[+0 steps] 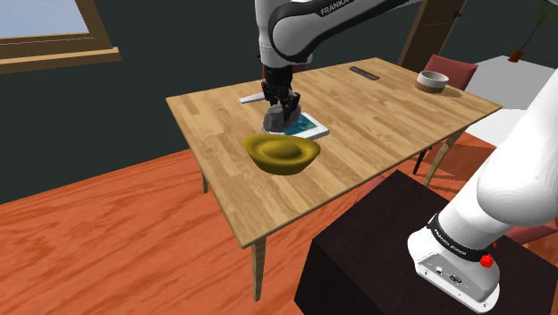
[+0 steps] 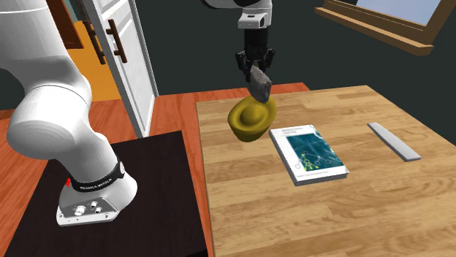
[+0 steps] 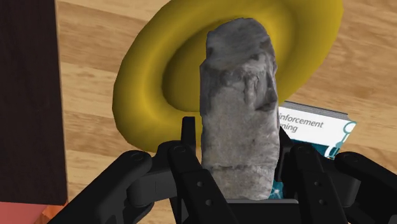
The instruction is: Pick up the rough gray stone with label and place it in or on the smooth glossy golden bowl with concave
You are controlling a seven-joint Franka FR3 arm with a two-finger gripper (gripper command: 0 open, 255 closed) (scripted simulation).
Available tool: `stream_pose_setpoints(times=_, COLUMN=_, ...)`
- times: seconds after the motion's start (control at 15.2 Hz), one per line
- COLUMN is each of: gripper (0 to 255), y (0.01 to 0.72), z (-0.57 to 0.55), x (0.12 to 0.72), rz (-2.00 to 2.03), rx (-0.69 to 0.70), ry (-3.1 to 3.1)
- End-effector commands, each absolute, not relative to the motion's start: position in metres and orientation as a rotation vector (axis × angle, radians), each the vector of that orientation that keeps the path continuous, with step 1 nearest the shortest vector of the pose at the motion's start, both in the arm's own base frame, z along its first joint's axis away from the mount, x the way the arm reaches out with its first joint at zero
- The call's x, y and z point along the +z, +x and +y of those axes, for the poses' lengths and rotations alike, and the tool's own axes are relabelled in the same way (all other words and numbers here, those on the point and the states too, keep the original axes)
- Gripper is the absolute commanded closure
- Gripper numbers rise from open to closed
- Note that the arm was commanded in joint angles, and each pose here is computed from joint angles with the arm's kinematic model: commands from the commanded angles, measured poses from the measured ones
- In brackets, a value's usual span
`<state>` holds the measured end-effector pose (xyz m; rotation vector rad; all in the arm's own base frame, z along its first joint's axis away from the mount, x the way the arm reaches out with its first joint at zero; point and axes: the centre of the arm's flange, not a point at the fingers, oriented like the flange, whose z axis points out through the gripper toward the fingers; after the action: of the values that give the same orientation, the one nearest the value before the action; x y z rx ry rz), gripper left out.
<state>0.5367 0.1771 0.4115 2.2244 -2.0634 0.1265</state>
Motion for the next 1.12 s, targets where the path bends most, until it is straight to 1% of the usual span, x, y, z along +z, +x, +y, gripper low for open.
stream_pose_setpoints(times=0.0, gripper=255, y=0.537, z=0.179, x=0.402, rz=-2.064, rx=0.128, ry=2.225)
stream_pose_setpoints(times=0.66, gripper=255, y=0.537, z=0.179, x=0.349, rz=-2.064, rx=0.128, ry=2.225)
stream_pose_setpoints(times=1.06, gripper=255, y=0.537, z=0.179, x=0.347, rz=-2.064, rx=0.127, ry=2.225)
